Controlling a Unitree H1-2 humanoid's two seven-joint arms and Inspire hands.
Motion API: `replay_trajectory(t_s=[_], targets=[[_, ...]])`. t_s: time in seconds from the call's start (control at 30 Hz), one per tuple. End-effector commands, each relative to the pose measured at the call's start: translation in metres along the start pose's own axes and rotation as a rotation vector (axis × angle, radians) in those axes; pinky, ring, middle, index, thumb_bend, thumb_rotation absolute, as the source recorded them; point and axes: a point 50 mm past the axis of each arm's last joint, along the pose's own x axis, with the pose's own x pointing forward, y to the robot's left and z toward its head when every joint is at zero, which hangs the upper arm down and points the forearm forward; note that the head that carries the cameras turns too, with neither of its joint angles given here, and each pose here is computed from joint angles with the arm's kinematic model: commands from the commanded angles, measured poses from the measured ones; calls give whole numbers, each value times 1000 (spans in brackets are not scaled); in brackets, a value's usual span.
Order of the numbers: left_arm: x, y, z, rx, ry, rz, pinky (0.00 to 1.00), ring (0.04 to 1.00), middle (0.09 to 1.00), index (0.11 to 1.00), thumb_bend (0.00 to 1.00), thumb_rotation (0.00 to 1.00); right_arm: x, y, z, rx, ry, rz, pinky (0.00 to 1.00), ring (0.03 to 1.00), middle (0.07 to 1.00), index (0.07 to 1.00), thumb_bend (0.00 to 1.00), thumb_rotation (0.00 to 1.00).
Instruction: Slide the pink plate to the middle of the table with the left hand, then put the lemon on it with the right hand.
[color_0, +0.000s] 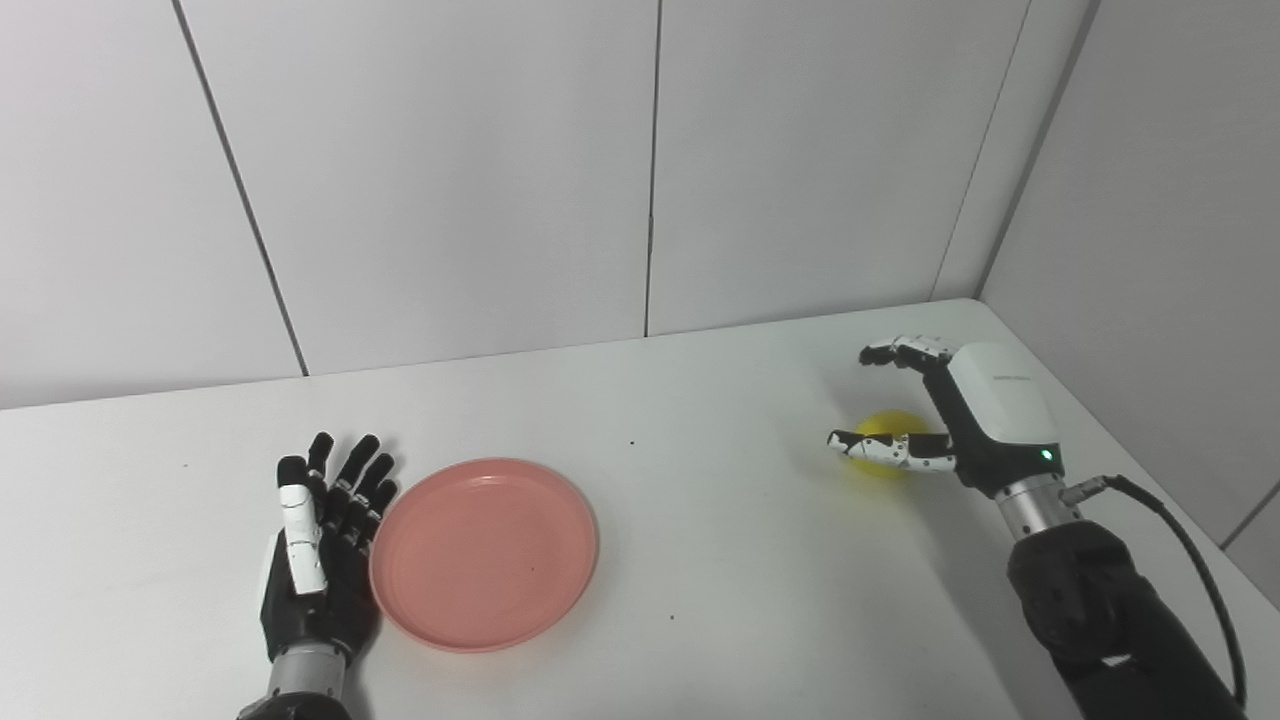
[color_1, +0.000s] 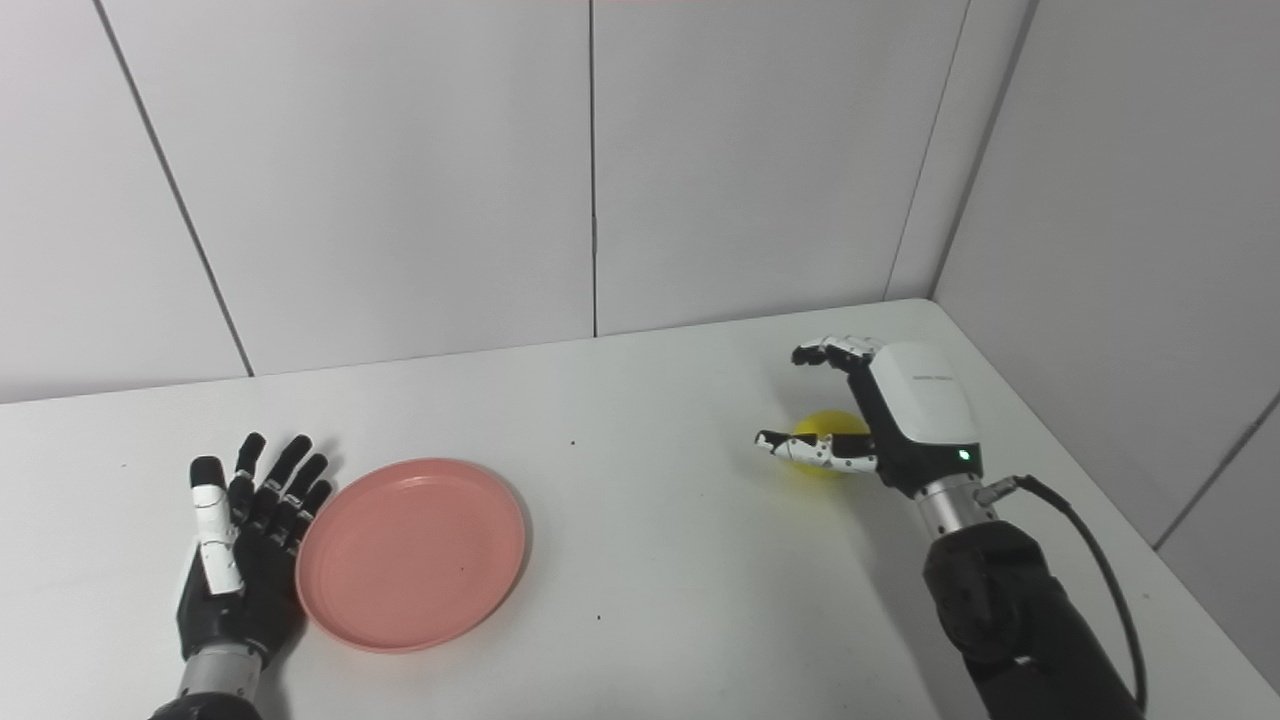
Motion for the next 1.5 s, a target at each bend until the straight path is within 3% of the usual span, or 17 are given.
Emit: replay_trajectory(t_s=[0.0, 0.37, 0.6, 1.07, 1.47], targets=[[-2, 1, -8, -12, 34, 12, 946, 895, 889, 1000, 820, 835, 15, -18, 2, -22, -70, -83, 647, 688, 690, 650, 738, 682], [-3, 0, -10, -2, 41, 8, 952, 904, 893, 1000, 815, 855, 24, -2, -10, -90, -53, -35, 697, 721, 720, 668, 763, 705], [-3, -1, -11, -6, 43, 8, 946, 898, 889, 1000, 814, 854, 25, 10, -17, -110, -46, 3, 712, 724, 724, 677, 758, 663], [-4, -1, -15, -14, 45, 10, 953, 908, 897, 1000, 805, 849, 35, 15, -22, -146, -69, 15, 706, 710, 720, 677, 773, 694], [-6, -4, -12, -11, 45, 8, 946, 909, 898, 1000, 807, 846, 30, 24, -31, -106, -16, 52, 603, 656, 684, 639, 781, 650]])
